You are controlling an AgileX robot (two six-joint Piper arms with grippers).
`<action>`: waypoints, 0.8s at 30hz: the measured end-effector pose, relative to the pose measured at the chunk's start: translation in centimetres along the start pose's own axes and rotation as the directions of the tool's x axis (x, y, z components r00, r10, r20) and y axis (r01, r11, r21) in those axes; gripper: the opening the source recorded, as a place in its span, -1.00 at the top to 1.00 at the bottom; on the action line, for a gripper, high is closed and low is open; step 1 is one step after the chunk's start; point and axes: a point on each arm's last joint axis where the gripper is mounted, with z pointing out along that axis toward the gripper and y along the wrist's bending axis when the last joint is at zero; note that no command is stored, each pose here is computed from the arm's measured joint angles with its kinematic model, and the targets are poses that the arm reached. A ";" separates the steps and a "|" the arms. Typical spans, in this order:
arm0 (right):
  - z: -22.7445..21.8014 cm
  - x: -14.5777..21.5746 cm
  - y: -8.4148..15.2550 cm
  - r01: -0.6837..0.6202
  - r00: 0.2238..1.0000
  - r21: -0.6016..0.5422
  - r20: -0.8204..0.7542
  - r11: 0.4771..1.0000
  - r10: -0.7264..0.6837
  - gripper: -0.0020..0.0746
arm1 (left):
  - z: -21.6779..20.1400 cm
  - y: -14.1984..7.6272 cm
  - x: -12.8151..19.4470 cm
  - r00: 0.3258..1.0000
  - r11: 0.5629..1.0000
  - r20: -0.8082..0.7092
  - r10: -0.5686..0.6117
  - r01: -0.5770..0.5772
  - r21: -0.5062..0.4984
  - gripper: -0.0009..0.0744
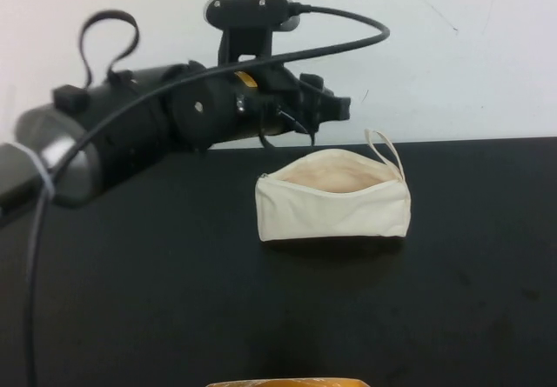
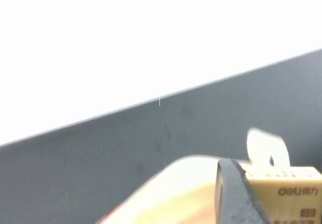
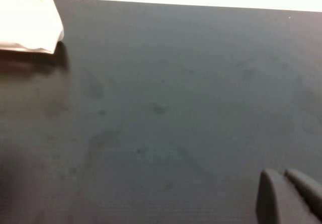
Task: Put eraser into pencil case
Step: Place the eraser on the pencil case
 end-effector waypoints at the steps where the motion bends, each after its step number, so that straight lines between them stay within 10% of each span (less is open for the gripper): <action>1: 0.0 0.0 0.0 0.000 1.000 0.000 0.000 1.000 0.000 0.95 | 0.5 -0.1 0.1 1.000 1.000 0.022 -0.005 0.005 0.001 0.22; 16: 0.0 0.0 0.0 0.000 1.000 0.000 0.000 1.000 0.000 0.95 | 7.7 -0.5 5.6 0.995 0.995 0.023 0.097 -0.096 -0.026 0.22; 24: 0.0 0.0 0.0 -0.002 1.000 0.000 0.000 1.000 0.002 0.95 | 8.1 -0.3 6.0 0.995 0.994 0.018 0.103 -0.102 -0.031 -0.20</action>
